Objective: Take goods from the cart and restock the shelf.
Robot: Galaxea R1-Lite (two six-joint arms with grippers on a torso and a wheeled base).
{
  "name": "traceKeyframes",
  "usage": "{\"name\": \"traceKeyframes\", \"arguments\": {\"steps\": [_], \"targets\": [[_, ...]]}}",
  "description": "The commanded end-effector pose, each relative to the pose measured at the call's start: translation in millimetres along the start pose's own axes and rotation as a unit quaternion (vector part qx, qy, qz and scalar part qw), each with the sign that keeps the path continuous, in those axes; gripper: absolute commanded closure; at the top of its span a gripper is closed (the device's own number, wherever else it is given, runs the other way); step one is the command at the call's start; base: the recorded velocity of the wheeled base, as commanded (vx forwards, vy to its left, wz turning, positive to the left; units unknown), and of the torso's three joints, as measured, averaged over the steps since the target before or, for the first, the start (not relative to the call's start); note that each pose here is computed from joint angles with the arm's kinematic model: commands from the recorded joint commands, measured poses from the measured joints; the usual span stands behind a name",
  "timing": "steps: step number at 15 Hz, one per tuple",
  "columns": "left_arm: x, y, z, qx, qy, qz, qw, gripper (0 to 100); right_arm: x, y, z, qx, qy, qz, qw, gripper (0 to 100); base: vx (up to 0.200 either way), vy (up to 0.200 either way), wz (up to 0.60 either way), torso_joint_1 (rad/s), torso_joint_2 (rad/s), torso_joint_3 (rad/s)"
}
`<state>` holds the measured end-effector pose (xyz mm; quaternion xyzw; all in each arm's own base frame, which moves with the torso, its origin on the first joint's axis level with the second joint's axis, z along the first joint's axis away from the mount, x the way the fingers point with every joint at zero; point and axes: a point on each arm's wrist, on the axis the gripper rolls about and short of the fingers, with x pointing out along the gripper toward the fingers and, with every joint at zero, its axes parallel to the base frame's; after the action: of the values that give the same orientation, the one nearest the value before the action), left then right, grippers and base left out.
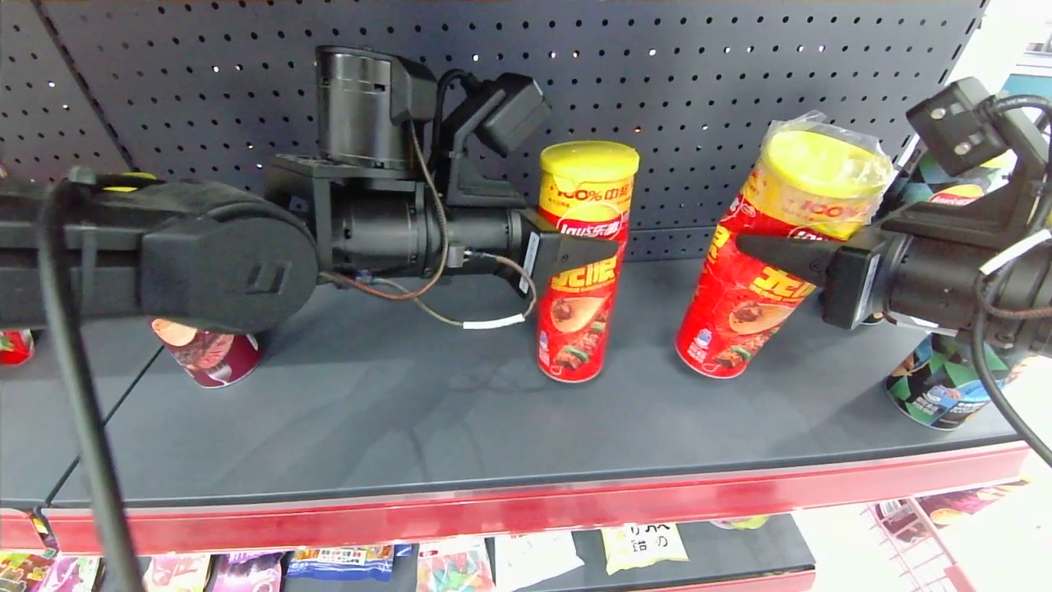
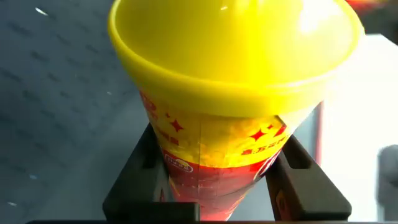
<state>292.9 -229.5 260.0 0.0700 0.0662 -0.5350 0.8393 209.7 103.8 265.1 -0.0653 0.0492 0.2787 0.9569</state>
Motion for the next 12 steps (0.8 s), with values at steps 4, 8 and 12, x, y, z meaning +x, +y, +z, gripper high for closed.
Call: {"name": "traceKeyframes", "arguments": {"steps": [4, 8, 12], "targets": [[-41, -38.1, -8.9, 0.036, 0.01, -0.052, 0.9979, 100, 2, 1, -1, 0.0, 0.003, 0.002, 1.0, 100, 0.0, 0.0, 0.0, 0.0, 0.0, 0.0], [-41, -50.0, -17.6, 0.032, 0.023, -0.069, 0.9968, 100, 3, 2, 0, -0.001, 0.002, 0.006, 1.0, 100, 0.0, 0.0, 0.0, 0.0, 0.0, 0.0], [-41, -52.1, -30.7, 0.034, 0.018, -0.071, 0.9968, 100, 5, 2, 0, -0.001, 0.002, 0.007, 1.0, 100, 0.0, 0.0, 0.0, 0.0, 0.0, 0.0]]}}
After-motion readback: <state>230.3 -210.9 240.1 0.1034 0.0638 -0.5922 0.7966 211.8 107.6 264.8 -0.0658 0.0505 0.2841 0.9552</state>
